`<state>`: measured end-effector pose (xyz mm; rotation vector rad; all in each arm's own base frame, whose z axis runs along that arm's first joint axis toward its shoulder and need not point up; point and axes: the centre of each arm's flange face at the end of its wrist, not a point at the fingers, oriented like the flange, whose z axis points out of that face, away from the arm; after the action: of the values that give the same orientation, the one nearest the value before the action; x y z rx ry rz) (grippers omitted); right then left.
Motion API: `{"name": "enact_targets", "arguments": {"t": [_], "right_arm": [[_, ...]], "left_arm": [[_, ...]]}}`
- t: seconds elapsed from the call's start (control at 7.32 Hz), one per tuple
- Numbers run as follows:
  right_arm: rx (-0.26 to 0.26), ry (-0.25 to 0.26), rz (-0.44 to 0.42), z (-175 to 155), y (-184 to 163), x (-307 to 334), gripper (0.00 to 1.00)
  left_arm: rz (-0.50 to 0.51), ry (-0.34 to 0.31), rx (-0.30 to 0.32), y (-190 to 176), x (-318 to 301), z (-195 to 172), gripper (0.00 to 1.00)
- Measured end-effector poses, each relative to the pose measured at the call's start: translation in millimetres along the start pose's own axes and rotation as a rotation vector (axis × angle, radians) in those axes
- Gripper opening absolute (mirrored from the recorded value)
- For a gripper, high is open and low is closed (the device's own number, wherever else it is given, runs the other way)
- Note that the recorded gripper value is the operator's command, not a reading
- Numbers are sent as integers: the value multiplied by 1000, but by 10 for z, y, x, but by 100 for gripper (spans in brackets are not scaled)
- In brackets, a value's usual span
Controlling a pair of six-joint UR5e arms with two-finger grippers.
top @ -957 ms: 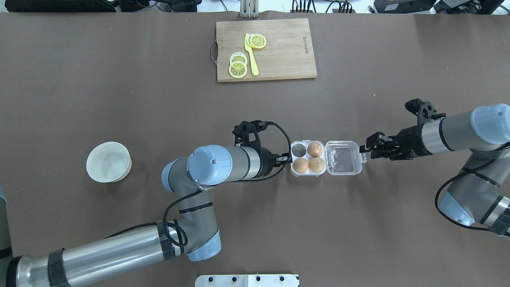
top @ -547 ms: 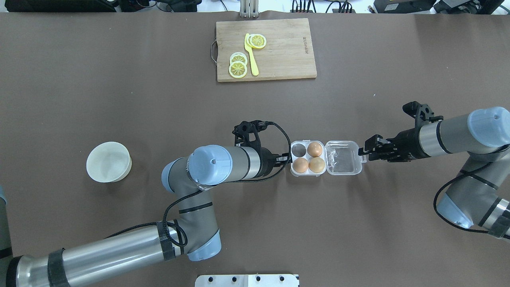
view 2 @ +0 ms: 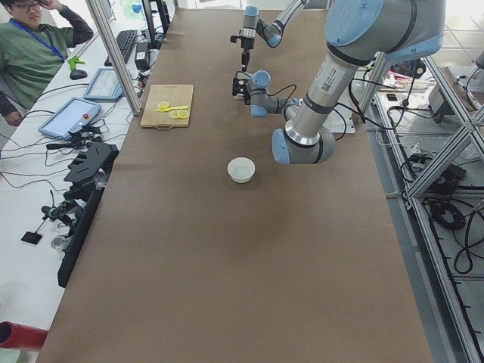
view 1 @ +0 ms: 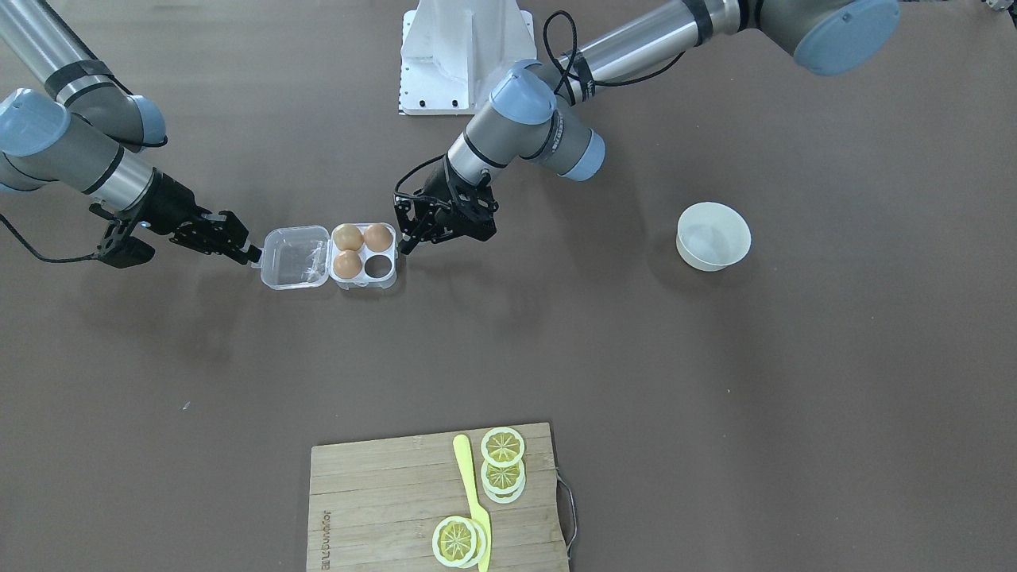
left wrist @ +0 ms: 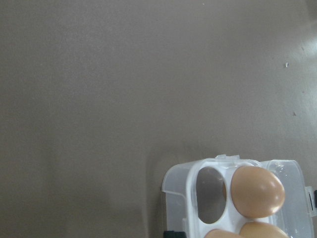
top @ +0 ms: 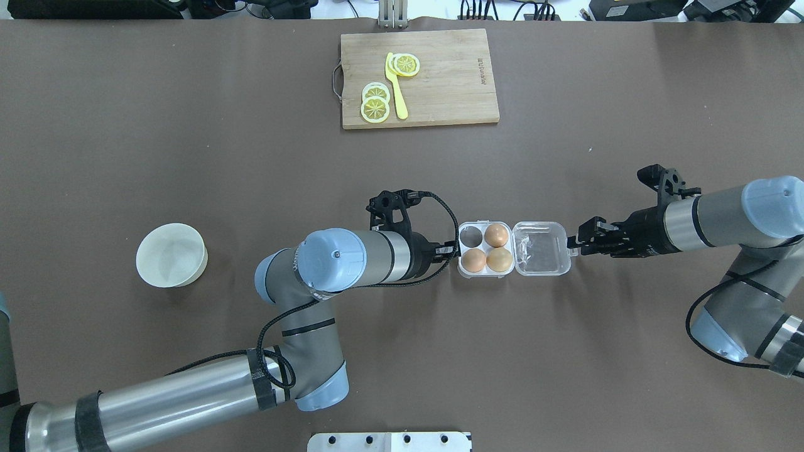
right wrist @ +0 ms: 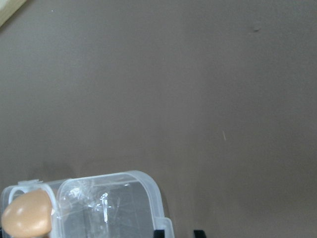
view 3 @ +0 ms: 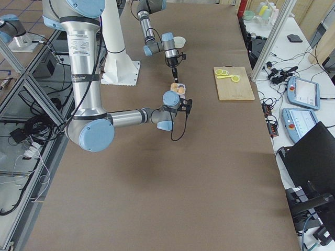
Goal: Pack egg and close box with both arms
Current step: 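Grasp the edge of the clear lid with the right gripper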
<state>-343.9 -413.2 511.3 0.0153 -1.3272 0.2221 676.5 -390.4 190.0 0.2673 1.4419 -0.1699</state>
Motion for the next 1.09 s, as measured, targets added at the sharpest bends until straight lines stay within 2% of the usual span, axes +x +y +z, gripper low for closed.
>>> {"name": "enact_targets", "arguments": {"t": [0.41, 0.82, 1.09], "right_arm": [[-2, -8, -3, -3, 2, -3, 29], [-2, -10, -5, -7, 5, -13, 22], [1, -11, -4, -11, 5, -23, 23]], "left_arm": [[0, -2, 0, 1, -12, 1, 0], [1, -2, 0, 2, -22, 0, 0], [2, -2, -1, 4, -32, 0, 0]]}}
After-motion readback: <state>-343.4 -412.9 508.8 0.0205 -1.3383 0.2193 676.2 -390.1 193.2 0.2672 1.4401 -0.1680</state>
